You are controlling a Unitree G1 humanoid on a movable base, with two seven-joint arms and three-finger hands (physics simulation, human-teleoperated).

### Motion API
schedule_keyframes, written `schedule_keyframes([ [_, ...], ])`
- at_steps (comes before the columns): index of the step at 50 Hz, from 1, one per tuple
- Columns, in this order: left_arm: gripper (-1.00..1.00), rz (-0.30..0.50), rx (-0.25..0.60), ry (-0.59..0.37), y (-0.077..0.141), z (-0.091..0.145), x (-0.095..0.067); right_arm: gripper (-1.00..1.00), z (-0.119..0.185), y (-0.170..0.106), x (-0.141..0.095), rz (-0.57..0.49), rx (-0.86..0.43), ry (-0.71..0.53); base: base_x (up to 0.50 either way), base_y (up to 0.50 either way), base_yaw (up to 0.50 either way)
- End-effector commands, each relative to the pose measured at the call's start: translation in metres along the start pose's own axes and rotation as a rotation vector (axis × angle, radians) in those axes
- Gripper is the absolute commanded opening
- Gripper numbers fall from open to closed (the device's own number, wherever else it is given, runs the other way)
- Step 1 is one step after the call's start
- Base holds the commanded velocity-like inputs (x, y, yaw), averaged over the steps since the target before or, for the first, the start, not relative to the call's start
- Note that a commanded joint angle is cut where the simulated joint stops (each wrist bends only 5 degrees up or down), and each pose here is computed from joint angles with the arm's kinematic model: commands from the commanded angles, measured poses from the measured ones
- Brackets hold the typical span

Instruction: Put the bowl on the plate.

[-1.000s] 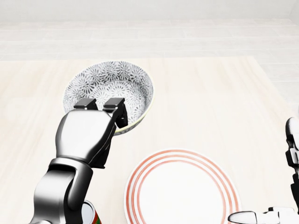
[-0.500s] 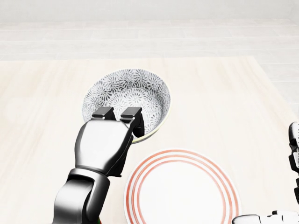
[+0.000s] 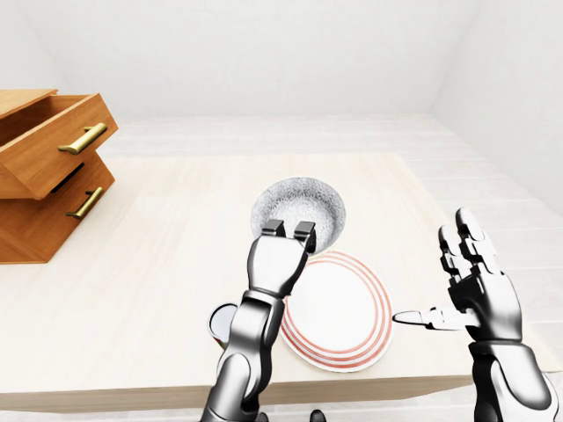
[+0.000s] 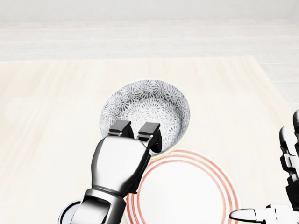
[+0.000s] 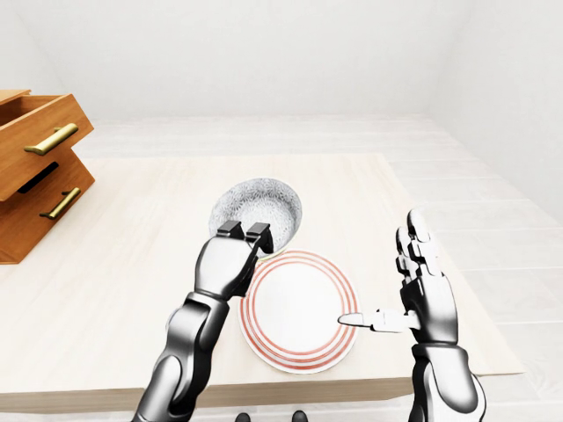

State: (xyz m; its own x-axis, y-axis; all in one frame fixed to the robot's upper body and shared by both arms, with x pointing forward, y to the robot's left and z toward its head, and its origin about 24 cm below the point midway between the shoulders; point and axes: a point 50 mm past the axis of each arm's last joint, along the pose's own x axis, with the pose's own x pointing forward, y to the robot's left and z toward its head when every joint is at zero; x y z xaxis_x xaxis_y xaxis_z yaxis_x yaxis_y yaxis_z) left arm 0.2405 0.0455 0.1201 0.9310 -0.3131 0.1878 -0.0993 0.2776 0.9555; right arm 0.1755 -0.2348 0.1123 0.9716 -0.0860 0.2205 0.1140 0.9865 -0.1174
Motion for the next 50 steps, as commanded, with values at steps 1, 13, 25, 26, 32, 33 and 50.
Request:
schedule_keyframes([
  [1,-1.0,0.054,-0.022,-0.035,-0.008,0.011,-0.01,1.0,-0.002,-0.002,0.001,-0.001,0.007,0.005,0.0,0.0,0.0],
  [13,-1.0,0.025,-0.035,-0.035,-0.023,0.011,-0.006,1.0,0.0,-0.007,-0.006,-0.008,0.005,0.003,0.0,0.0,0.0],
  [25,-1.0,0.022,-0.036,-0.053,-0.025,0.017,-0.007,1.0,0.002,-0.01,-0.003,-0.016,0.002,-0.009,0.0,0.0,0.0],
  [26,-1.0,0.021,-0.04,-0.054,-0.024,0.018,-0.007,1.0,0.001,-0.01,-0.003,-0.016,0.001,-0.008,0.0,0.0,0.0],
  [32,-1.0,0.021,-0.039,-0.053,-0.025,0.017,-0.008,1.0,0.001,-0.011,-0.004,-0.017,-0.001,-0.006,0.0,0.0,0.0],
  [33,-1.0,0.023,-0.041,-0.052,-0.025,0.017,-0.008,1.0,0.001,-0.011,-0.004,-0.017,-0.001,-0.006,0.0,0.0,0.0],
  [50,-1.0,-0.001,-0.031,-0.071,-0.044,0.022,-0.022,1.0,-0.002,-0.008,-0.005,-0.01,0.005,0.012,0.0,0.0,0.0],
])
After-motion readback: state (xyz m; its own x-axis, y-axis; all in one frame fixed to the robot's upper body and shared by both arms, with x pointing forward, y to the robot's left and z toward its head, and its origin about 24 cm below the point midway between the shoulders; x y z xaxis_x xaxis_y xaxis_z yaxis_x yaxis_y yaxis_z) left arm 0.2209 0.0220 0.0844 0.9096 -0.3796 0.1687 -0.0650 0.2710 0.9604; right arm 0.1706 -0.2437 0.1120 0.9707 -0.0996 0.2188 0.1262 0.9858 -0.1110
